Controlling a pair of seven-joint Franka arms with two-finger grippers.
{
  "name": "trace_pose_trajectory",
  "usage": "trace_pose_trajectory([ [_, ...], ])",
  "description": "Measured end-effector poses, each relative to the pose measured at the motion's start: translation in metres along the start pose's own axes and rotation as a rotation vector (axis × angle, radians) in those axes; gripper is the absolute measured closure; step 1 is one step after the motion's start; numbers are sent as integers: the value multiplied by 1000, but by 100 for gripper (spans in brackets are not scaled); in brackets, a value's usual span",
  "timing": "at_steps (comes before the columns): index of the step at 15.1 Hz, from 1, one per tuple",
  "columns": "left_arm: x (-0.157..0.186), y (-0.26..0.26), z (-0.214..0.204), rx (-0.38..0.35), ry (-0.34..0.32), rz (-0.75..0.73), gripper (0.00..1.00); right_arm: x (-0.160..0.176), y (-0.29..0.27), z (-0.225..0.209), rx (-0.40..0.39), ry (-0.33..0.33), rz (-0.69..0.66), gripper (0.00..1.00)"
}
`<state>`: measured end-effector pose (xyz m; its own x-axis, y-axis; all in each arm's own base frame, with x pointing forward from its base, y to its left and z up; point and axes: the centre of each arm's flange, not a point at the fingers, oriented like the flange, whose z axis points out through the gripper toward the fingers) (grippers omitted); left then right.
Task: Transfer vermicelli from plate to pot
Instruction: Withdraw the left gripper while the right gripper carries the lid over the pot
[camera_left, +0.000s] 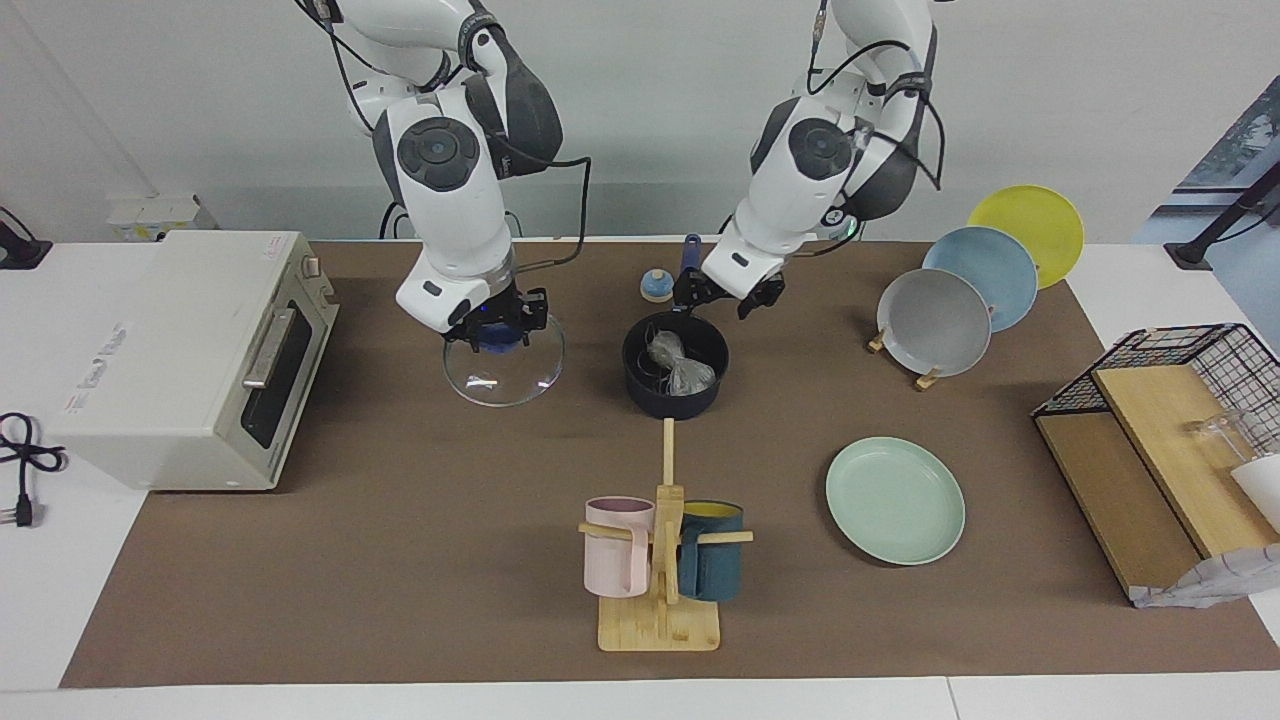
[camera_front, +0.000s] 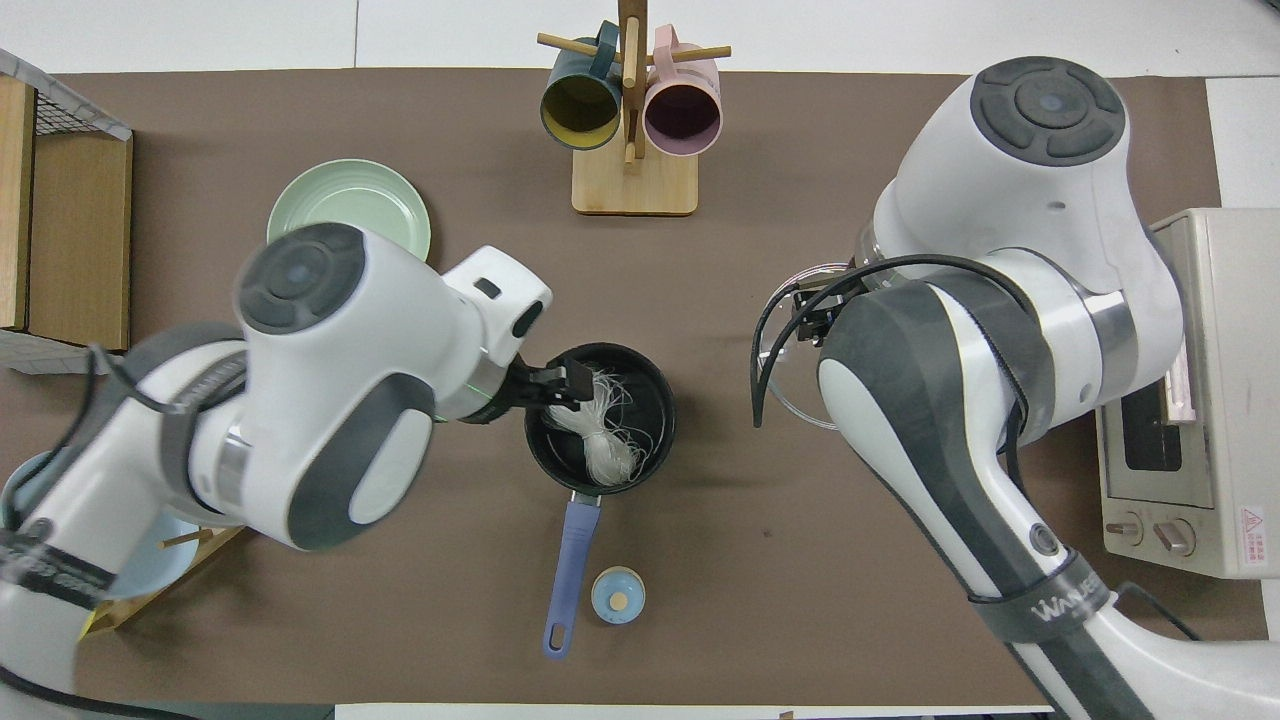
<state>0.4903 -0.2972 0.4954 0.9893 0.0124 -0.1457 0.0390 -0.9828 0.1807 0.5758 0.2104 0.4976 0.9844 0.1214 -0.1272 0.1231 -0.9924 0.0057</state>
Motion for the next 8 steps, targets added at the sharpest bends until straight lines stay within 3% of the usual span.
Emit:
trace_pose_trajectory([
  [4, 34, -103, -105, 39, 84, 18, 0, -13, -79, -1, 16, 72, 52, 34],
  [8, 44, -154, -130, 101, 111, 44, 0, -33, -155, 9, 36, 110, 70, 34],
])
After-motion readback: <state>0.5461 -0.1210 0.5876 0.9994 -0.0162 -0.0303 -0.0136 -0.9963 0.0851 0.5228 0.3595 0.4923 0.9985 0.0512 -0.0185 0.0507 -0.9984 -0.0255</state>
